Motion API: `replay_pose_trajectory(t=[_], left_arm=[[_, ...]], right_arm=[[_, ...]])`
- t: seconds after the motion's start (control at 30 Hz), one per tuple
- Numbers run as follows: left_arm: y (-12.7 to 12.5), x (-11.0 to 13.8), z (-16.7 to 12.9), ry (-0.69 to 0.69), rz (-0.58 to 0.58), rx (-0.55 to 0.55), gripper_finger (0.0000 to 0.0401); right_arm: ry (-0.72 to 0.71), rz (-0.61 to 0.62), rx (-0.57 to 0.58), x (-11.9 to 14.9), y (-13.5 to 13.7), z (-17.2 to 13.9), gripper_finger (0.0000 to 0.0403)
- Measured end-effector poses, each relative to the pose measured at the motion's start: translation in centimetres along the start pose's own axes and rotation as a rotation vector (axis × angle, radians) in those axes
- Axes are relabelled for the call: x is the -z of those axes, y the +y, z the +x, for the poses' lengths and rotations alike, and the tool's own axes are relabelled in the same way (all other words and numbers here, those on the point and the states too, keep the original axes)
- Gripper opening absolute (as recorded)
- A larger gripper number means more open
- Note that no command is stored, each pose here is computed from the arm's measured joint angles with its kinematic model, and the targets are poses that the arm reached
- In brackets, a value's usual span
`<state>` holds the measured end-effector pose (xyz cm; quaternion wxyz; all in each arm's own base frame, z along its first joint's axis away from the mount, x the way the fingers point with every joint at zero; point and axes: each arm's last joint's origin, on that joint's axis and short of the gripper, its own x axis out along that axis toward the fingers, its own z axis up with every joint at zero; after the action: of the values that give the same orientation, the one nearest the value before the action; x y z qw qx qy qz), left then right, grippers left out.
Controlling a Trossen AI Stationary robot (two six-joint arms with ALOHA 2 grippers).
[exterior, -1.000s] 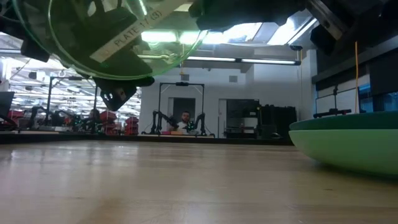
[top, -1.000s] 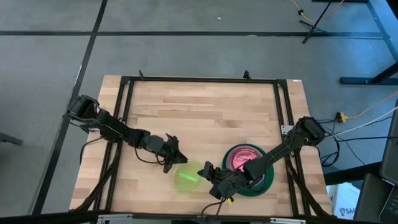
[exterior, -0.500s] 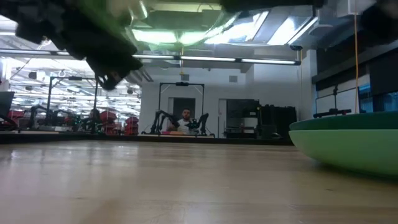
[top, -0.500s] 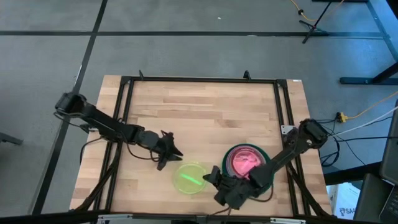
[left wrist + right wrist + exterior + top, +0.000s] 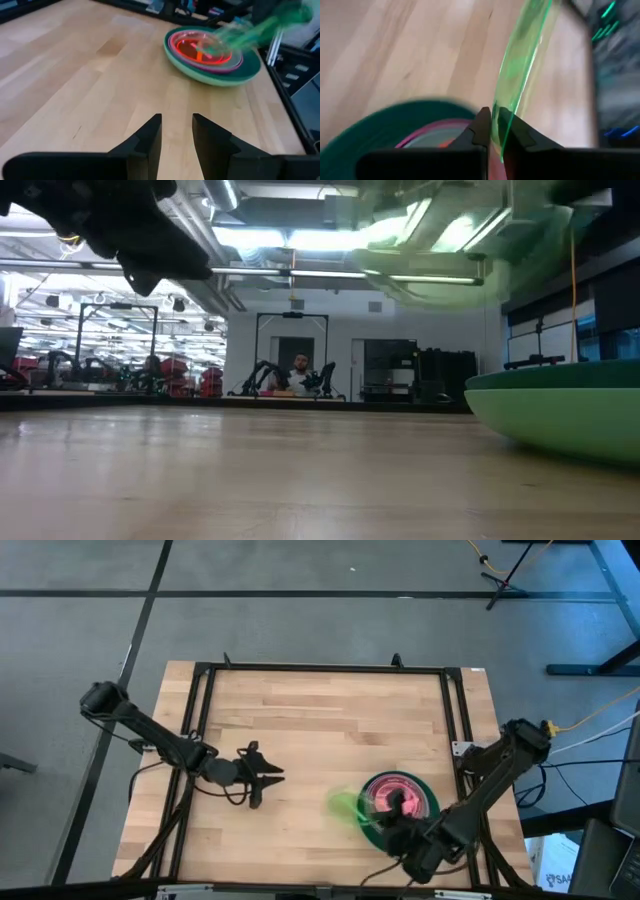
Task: Stack plastic plates
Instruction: Stack the green plate on the light pink plate
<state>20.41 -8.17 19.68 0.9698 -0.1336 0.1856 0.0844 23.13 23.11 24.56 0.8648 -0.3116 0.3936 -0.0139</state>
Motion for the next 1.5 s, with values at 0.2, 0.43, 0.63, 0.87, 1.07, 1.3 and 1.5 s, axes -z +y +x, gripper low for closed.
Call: replay_pose_trajectory(t=[0.2, 0.43, 0.63, 0.87, 1.07, 1.3, 1.5], left_arm=[[-0.4, 0.4, 0.1, -0.001, 0.012, 0.001, 0.0102], [-0.5, 0.6, 0.3, 0.007, 0.019, -0.003, 0.0102], [-0.5, 0.5, 0.3, -0.003, 0.012, 0.002, 0.0102], [-0.4, 0.4, 0.3, -0.006, 0.01, -0.001, 0.0102], [-0.4, 0.4, 0.3, -0.004, 0.012, 0.004, 0.0102], [-0.4, 0.3, 0.4, -0.005, 0.023, 0.012, 0.0102], [-0.3, 0.1, 0.6, 0.03, 0.007, 0.1, 0.0102]], right_arm=[[0.285, 0.344, -0.156, 2.7, -1.4, -2.1, 0.0023], [0.507, 0.479, -0.227, 3.9, -1.4, -2.6, 0.0023], [0.491, 0.517, -0.204, 3.8, -1.4, -2.5, 0.0025], [0.504, 0.55, -0.184, 3.9, -1.4, -2.5, 0.0089], [0.498, 0.515, -0.206, 3.8, -1.4, -2.4, 0.0157], [0.396, 0.449, -0.144, 4.0, -3.0, -3.5, 0.0178], [0.307, 0.522, -0.172, 3.9, -4.6, -5.0, 0.0173]])
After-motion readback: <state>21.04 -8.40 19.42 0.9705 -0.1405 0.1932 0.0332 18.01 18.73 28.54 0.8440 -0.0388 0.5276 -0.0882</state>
